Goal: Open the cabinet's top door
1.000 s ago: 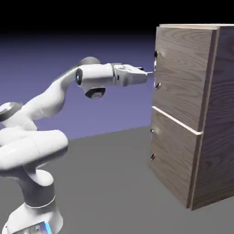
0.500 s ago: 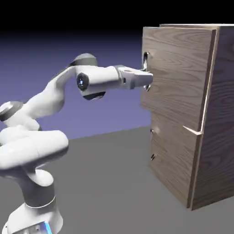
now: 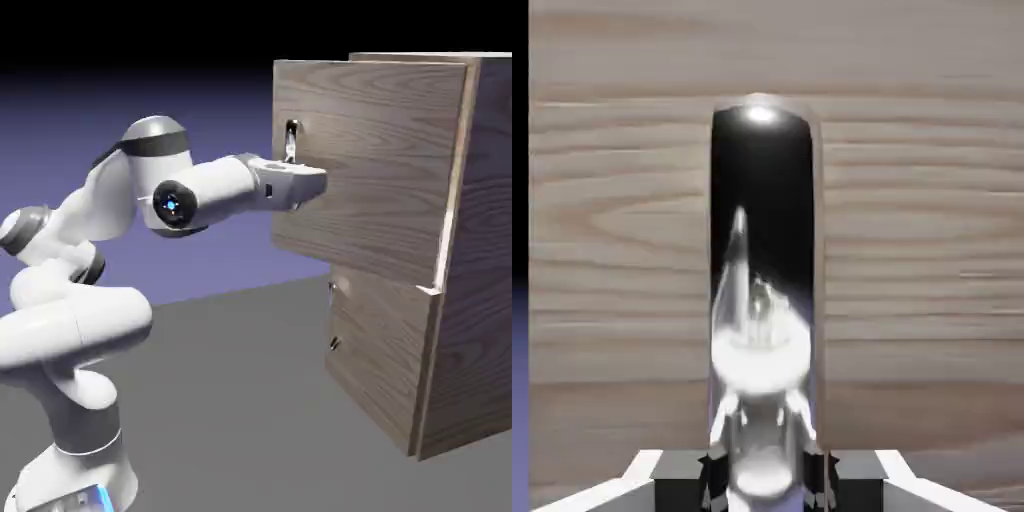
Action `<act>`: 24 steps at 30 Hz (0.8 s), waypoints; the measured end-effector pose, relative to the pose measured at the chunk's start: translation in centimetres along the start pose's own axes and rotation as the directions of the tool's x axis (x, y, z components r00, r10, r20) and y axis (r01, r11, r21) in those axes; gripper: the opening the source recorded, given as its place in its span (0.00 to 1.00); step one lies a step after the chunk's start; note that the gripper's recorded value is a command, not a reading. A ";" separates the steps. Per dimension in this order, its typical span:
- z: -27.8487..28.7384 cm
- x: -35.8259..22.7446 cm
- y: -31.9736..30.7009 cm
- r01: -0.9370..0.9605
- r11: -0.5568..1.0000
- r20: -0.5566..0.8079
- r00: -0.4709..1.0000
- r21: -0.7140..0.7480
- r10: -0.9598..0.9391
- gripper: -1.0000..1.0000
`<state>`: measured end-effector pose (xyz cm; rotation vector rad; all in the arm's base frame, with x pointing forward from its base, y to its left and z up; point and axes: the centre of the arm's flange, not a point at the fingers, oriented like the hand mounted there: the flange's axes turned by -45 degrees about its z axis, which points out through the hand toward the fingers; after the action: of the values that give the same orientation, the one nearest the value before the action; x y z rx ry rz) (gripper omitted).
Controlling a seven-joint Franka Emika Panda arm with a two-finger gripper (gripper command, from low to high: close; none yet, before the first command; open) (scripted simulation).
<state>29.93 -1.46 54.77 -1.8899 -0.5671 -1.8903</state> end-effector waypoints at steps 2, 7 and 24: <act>-1.1 0.0 0.6 0.000 0.999 0.000 1.000 0.041 0.000 0.00; -3.6 0.0 2.3 0.000 0.990 0.000 1.000 0.142 0.000 0.00; -11.8 0.0 11.8 0.000 0.845 0.000 1.000 0.534 0.000 0.00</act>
<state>26.60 -17.78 54.76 -1.5143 -0.9775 -1.5146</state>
